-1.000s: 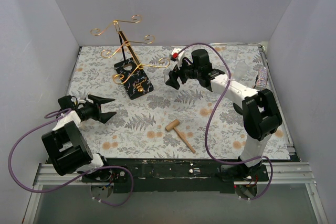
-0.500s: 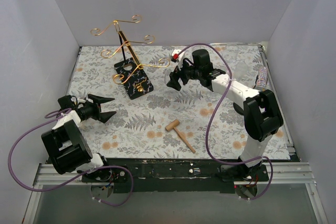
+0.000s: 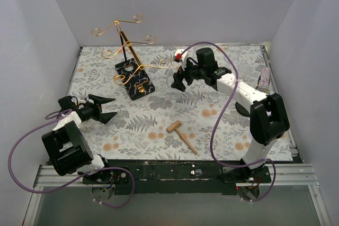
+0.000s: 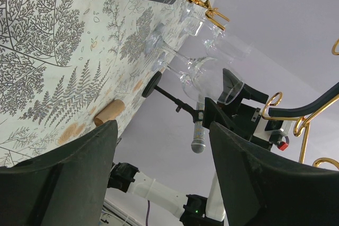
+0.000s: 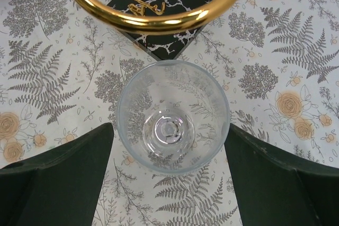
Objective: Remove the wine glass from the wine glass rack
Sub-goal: Place the wine glass at the center of the board.
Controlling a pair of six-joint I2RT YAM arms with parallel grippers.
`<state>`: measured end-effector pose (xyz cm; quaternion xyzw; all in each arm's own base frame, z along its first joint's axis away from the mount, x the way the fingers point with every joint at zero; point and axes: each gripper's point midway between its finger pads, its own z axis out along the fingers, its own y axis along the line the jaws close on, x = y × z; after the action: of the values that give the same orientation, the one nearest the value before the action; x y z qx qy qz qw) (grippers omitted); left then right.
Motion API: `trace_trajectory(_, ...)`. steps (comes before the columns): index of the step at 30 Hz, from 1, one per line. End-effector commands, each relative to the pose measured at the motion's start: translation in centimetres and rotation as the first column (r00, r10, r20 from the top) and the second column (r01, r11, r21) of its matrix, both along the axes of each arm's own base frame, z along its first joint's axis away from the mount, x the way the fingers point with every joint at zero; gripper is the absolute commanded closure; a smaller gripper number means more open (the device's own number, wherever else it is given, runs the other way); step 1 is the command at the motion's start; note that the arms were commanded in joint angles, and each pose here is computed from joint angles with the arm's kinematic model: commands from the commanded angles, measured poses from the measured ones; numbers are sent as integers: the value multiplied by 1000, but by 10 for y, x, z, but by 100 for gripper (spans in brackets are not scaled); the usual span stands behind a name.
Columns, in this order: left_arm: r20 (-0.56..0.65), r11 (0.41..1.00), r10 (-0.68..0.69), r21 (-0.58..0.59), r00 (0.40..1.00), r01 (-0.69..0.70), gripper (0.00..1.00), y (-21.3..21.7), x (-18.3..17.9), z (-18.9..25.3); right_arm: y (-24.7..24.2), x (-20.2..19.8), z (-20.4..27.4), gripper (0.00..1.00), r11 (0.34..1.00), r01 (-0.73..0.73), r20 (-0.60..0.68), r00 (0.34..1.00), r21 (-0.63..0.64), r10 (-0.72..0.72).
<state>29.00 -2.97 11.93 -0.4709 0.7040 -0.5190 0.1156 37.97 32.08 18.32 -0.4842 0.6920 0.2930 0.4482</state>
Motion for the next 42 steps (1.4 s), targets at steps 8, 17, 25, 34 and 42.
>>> trace_trajectory(8,45,1000,-4,0,999,4,30,1,1,8,-15,-10,51,8,999,-6,40,999,35,4)
trace_trajectory(17,47,1000,-5,-6,999,5,30,2,3,8,-23,-18,56,7,1000,-13,35,999,28,12)
trace_trajectory(25,47,1000,-2,-14,999,3,30,1,2,8,-38,-43,75,8,999,-38,37,999,6,38)
trace_trajectory(34,59,1000,-2,-20,998,3,30,3,7,12,-39,-122,103,12,917,-393,110,917,66,384)
trace_trajectory(42,52,1000,-1,-30,999,2,30,5,12,9,-48,-179,133,12,811,-578,456,699,-93,551)
